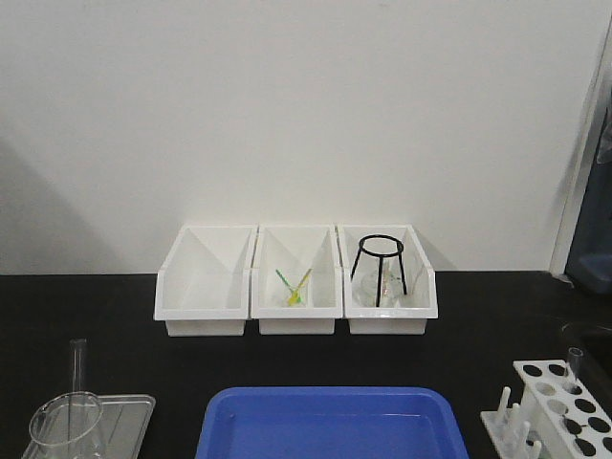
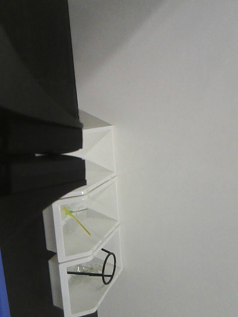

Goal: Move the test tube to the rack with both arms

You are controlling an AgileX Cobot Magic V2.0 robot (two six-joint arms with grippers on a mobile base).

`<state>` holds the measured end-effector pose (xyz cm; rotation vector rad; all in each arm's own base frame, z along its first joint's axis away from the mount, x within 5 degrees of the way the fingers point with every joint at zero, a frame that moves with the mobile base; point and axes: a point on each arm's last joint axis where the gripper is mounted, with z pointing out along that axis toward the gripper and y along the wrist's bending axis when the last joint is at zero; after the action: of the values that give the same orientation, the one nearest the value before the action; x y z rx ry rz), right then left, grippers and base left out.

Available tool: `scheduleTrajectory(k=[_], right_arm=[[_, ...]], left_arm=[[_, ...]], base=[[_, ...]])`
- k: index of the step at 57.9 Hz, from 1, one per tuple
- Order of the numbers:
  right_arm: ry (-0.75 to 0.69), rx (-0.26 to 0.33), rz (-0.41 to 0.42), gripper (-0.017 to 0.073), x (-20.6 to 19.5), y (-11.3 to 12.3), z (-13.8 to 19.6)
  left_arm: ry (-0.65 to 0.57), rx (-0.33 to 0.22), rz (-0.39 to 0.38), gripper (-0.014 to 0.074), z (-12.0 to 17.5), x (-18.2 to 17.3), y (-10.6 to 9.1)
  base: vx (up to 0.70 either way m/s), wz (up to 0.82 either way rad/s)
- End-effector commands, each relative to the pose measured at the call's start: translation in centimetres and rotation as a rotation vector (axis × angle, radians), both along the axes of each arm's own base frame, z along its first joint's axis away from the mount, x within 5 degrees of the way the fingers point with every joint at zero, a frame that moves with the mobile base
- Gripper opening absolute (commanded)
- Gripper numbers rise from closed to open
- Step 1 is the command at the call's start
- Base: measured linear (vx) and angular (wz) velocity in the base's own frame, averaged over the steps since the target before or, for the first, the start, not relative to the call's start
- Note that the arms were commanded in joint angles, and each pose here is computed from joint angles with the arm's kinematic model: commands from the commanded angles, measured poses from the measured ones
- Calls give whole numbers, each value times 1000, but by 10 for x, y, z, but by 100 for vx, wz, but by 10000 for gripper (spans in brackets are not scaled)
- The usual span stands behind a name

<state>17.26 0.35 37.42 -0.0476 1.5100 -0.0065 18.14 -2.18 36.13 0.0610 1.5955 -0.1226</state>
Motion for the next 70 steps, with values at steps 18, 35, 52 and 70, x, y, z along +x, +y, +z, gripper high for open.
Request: scheduleTrajectory(k=[18, 35, 52, 70], right_arm=[[-131, -11, 17, 684, -3, 2, 21], [-120, -8, 16, 605, -3, 2, 20], [-121, -8, 16, 491, -3, 2, 20], [-121, -12, 15, 468, -3, 2, 20]], left_arm=[[-126, -21, 11, 619, 19, 2, 1], [230, -78, -7, 569, -23, 23, -5], [337, -73, 30, 554, -74, 81, -9], [346, -82, 72, 554, -106, 137, -11]], base=[[0, 0], [0, 0], [0, 0], [0, 0]])
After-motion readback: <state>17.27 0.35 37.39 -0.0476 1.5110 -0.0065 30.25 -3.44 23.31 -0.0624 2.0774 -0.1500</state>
